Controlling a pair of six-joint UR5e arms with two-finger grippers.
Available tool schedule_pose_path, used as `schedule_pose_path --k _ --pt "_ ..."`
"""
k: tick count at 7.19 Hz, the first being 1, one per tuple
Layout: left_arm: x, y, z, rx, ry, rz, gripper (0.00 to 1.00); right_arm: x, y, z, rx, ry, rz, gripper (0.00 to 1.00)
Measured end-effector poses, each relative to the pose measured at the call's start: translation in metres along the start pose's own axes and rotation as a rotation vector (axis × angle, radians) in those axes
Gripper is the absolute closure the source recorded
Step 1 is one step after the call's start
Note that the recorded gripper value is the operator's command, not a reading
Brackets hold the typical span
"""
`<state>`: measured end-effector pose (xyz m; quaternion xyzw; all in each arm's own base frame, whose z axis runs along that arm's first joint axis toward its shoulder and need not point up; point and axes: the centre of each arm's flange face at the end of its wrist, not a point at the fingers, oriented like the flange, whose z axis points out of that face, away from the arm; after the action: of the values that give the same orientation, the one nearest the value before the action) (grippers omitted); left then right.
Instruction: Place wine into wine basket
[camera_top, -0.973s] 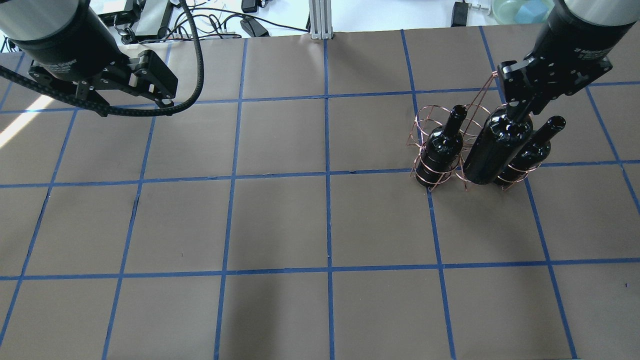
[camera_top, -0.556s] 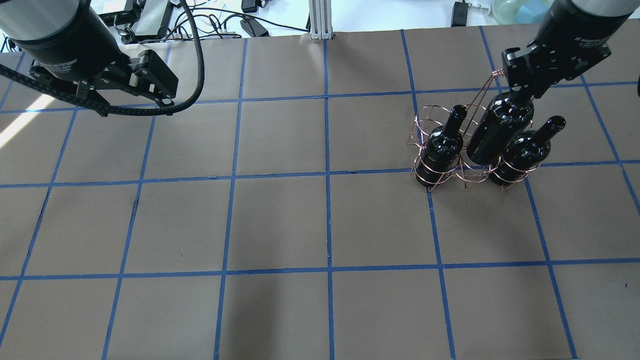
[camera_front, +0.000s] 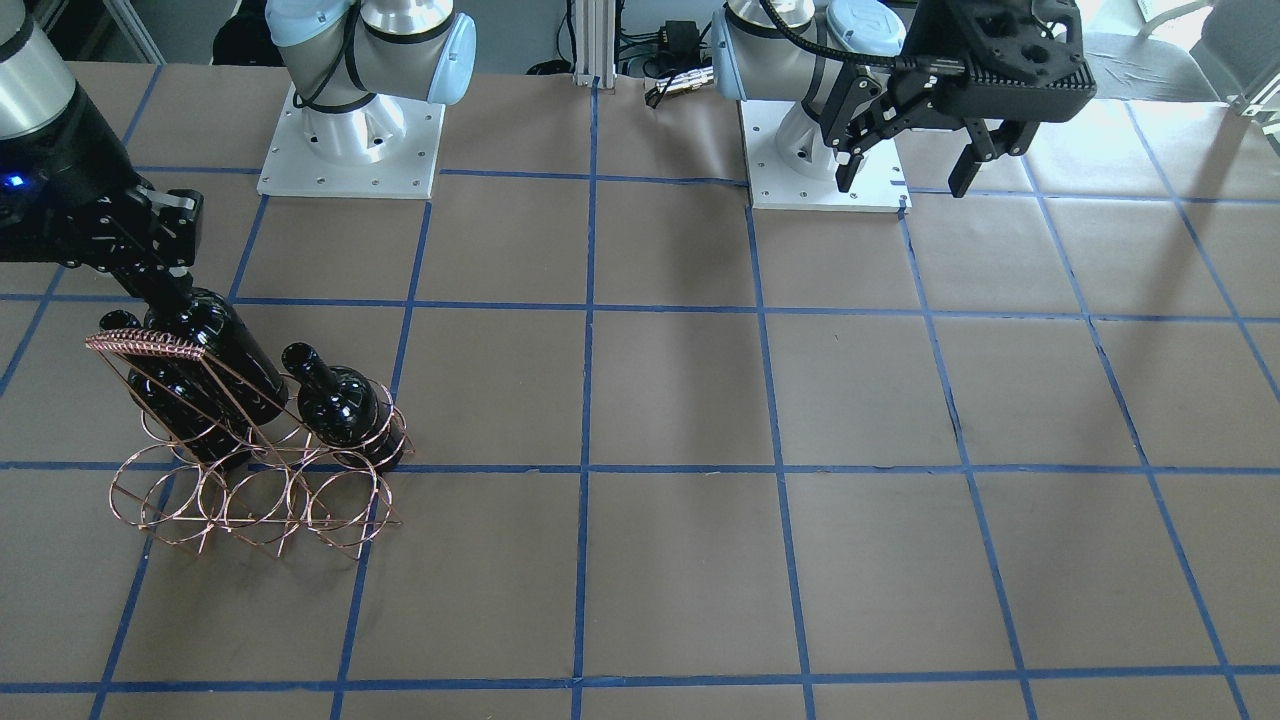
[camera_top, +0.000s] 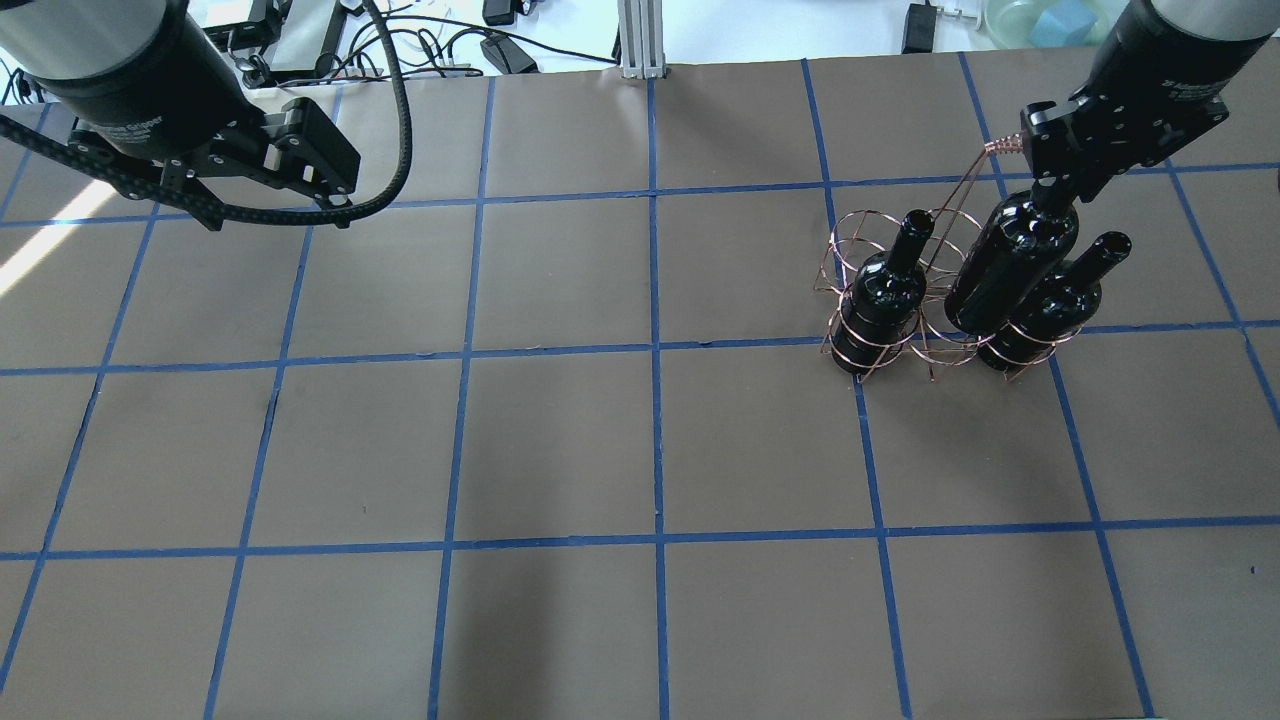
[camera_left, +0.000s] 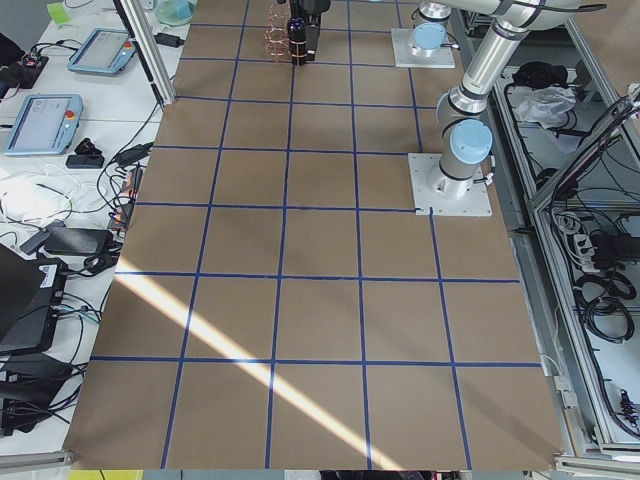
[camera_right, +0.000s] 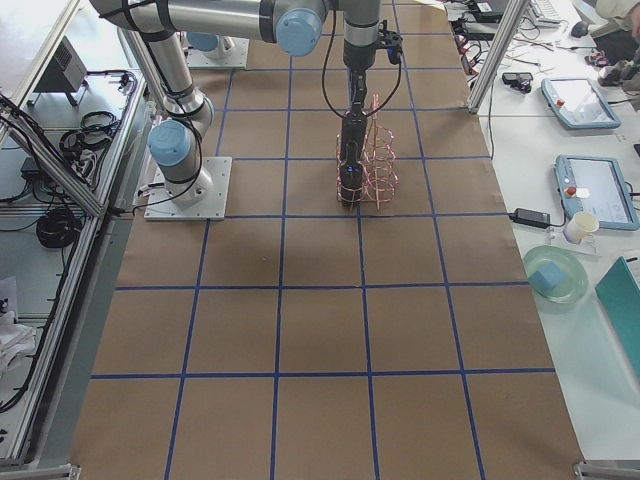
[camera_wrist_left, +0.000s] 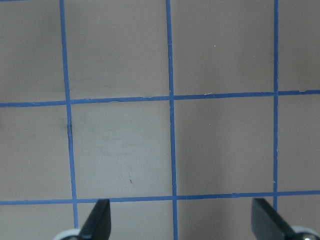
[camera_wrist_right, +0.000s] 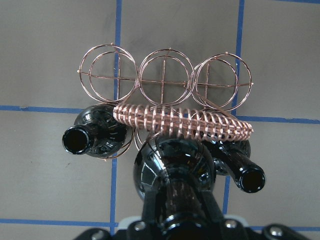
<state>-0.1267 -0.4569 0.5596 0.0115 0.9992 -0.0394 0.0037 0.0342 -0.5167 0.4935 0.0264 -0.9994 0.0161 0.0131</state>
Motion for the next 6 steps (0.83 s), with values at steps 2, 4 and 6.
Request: schedule_pose_path --k 2,4,6 --pt "-0.006 -0.003 0.009 0.01 0.002 -0.01 0.0 0.0 -0.002 0.003 -0.002 -0.007 0.016 1.0" --pt "-0.007 -0.006 0.014 0.021 0.003 -0.013 0.0 -0.002 -0.003 0.003 0.0 -0.024 0.02 0.99" --pt "-0.008 -0.013 0.017 0.04 0.004 -0.016 0.0 -0.002 -0.003 0.005 -0.002 -0.029 0.02 0.99"
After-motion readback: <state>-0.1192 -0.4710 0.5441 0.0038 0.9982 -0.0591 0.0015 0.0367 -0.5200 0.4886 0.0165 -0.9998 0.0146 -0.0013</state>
